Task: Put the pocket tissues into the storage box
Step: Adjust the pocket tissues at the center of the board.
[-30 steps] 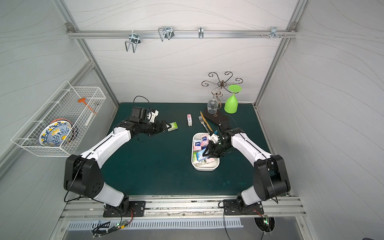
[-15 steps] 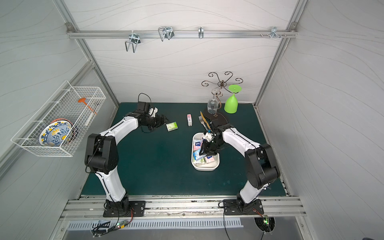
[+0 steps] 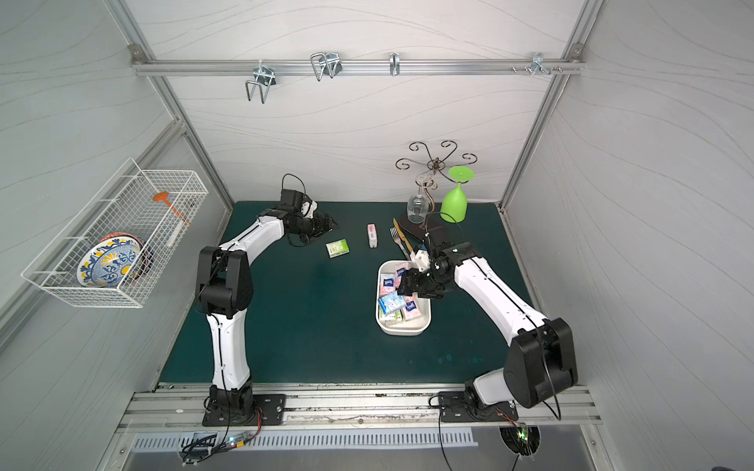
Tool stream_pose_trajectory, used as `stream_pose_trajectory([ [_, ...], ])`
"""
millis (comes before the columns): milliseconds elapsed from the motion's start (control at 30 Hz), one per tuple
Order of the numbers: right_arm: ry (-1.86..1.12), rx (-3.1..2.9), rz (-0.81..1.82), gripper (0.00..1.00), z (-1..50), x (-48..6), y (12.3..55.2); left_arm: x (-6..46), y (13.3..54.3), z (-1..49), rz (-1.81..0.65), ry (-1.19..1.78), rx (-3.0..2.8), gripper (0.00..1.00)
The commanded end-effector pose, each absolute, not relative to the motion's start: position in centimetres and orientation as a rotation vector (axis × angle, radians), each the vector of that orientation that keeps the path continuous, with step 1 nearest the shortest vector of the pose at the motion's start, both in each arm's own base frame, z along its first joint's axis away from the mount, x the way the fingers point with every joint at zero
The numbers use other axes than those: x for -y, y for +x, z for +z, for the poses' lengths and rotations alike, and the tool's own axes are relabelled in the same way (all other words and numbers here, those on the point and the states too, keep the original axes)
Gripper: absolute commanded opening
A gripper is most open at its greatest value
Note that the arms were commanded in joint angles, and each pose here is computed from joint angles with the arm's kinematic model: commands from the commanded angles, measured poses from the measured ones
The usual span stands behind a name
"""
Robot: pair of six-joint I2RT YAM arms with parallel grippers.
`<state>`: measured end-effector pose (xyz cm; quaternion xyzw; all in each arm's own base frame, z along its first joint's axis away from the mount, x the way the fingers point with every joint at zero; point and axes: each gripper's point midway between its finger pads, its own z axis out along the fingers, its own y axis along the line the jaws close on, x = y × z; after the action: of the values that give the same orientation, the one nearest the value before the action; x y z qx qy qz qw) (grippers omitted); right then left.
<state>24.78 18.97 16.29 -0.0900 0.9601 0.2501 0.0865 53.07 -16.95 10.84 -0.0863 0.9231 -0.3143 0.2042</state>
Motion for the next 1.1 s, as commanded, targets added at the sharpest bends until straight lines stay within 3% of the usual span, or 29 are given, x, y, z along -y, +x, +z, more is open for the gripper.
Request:
stream_pose_trajectory([
  [0,-0.192,-2.846,0.734,0.73,16.8,-18.5,25.2,17.8,55.0,10.9,-0.909,-0.178,-2.537,0.94],
  [300,-0.208,-2.808,0.809,0.75,17.1,-19.4,25.9,19.2,56.6,8.2,-0.979,-0.171,-2.563,0.93],
  [700,-0.209,-2.812,0.846,0.77,16.3,-19.8,26.1,20.9,50.6,6.3,-0.973,-0.165,-2.642,0.92],
  [900,-0.212,-2.804,0.855,0.77,16.4,-19.8,25.9,20.1,49.7,6.6,-0.690,-0.035,-2.707,0.92],
  [1067,-0.211,-2.798,0.854,0.77,16.5,-19.7,25.8,20.0,49.0,6.2,-0.256,0.171,-2.793,0.92],
])
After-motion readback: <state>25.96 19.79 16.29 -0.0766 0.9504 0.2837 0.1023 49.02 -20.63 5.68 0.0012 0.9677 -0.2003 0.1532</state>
